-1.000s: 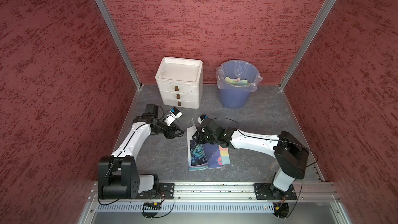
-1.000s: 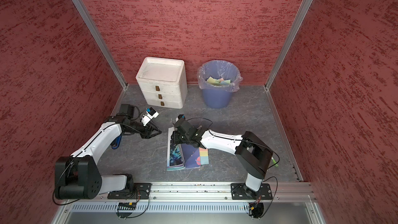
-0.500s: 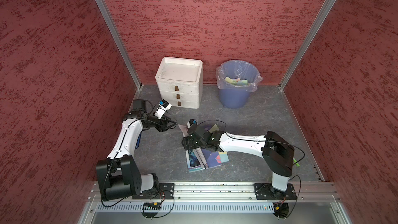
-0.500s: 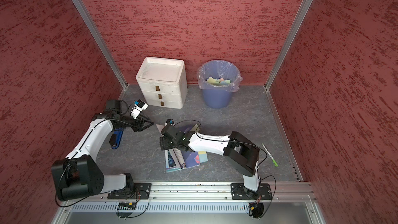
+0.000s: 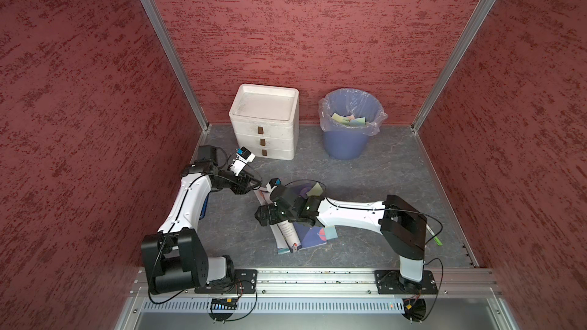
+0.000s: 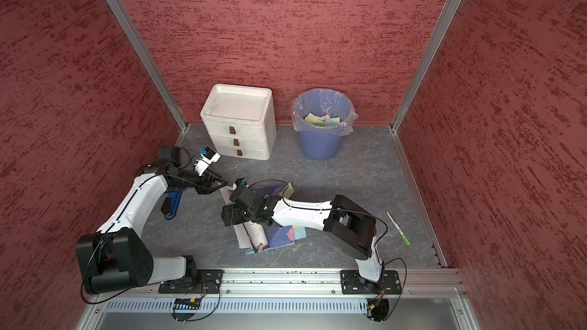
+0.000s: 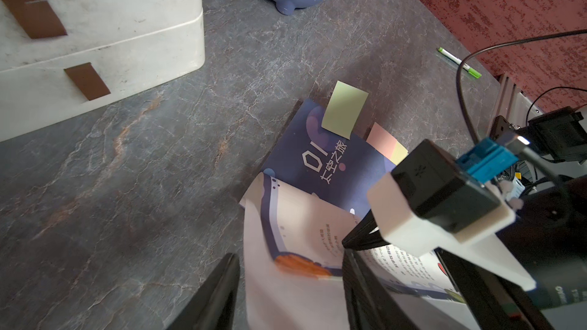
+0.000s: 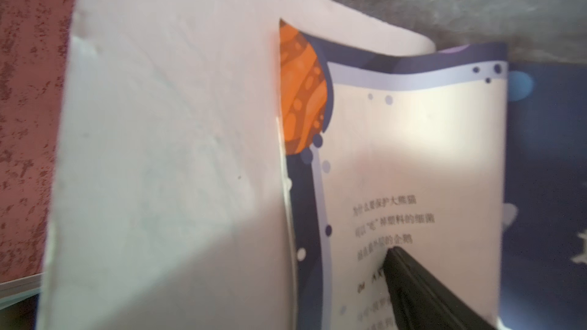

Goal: Peel off the used sticky note
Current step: Open the book at the center of the board, then adjust the book at the center of the board.

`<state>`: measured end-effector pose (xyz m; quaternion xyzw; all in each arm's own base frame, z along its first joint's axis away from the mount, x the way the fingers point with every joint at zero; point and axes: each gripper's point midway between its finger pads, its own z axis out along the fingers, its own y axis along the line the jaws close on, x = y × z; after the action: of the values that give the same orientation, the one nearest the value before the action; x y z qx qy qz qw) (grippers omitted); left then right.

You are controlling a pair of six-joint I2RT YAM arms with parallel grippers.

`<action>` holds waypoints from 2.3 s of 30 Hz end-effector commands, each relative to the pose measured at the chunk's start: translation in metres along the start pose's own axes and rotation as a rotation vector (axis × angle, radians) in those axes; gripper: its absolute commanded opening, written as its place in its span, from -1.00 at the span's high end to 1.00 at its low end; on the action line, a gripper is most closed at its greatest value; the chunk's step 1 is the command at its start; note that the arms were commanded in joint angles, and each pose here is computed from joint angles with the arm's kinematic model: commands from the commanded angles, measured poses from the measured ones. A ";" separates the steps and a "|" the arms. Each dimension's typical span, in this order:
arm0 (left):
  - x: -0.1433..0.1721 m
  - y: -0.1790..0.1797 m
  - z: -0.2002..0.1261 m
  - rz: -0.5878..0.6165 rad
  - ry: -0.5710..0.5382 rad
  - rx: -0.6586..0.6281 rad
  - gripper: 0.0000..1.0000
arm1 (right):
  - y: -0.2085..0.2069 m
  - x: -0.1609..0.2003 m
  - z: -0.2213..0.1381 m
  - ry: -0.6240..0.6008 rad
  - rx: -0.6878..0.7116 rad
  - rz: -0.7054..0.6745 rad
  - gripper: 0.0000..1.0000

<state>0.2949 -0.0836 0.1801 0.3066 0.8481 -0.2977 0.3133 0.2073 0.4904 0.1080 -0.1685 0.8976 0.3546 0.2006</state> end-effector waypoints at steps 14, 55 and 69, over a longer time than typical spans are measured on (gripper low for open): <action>0.038 -0.027 -0.002 0.104 0.150 0.053 -0.10 | 0.050 0.015 0.012 0.042 -0.220 0.054 -0.94; 0.157 0.059 0.085 0.368 0.649 -0.330 0.00 | -0.110 0.001 0.025 -0.004 0.107 0.188 -0.19; 0.092 0.065 0.136 0.494 0.624 -0.400 -0.02 | -0.163 0.013 -0.047 -0.112 0.161 0.268 -0.33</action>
<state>0.3294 -0.1099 0.0222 0.5148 0.8382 0.0437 0.1747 0.2588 0.3696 0.0437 -0.0274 0.9140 0.3474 0.2076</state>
